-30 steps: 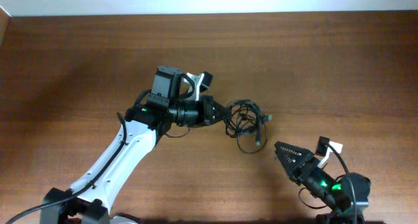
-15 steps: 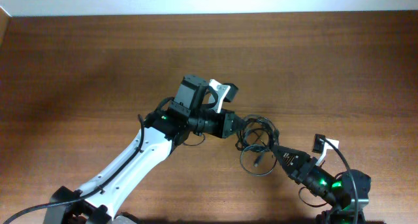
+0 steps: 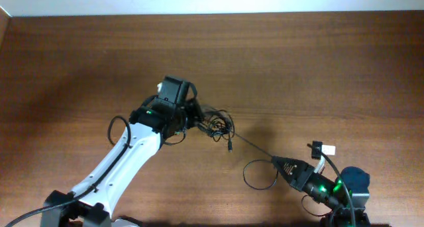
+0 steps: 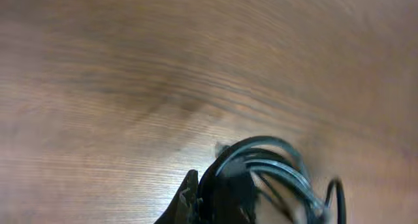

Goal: Untangle cables

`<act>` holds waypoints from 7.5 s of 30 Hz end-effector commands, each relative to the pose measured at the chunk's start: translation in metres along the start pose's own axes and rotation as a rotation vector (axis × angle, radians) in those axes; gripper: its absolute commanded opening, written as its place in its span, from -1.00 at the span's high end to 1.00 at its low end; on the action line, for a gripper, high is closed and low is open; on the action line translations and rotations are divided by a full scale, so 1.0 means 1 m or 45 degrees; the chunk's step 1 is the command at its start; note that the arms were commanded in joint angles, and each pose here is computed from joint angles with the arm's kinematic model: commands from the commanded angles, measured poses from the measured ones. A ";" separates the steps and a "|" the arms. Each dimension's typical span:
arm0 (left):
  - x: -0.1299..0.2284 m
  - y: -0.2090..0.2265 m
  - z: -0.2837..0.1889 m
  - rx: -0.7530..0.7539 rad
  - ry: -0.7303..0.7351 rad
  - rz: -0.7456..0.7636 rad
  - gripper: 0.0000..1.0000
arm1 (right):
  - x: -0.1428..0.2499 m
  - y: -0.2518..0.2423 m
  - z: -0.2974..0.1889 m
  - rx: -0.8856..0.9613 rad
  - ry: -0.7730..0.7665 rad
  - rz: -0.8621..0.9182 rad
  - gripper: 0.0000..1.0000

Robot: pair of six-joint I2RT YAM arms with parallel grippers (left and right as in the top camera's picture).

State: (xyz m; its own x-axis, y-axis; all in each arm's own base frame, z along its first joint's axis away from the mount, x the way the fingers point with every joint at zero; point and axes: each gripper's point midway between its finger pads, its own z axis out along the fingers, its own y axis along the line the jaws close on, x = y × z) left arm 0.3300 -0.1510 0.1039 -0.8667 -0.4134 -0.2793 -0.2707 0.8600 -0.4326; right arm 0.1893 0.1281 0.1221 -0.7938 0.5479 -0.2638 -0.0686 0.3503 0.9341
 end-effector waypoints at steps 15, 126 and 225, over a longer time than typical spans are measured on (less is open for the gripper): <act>0.104 -0.153 -0.061 1.061 0.214 1.104 1.00 | -0.012 -0.010 -0.002 0.069 -0.099 0.214 -0.47; 0.130 -0.077 0.061 0.308 0.332 1.138 -0.84 | -0.057 -0.075 0.030 0.467 -0.172 0.908 0.92; 0.016 -0.056 0.048 0.168 -0.031 0.784 1.00 | -0.028 0.070 0.032 -0.498 0.414 -0.481 0.91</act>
State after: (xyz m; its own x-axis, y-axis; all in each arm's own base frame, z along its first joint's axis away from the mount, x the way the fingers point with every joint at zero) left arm 0.3021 -0.2798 0.0957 -0.7174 0.3977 -0.5720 0.6669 0.6295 -0.3987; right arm 0.2455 0.1557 0.1758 -0.8153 0.2557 -0.5195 -0.4768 0.2126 0.8529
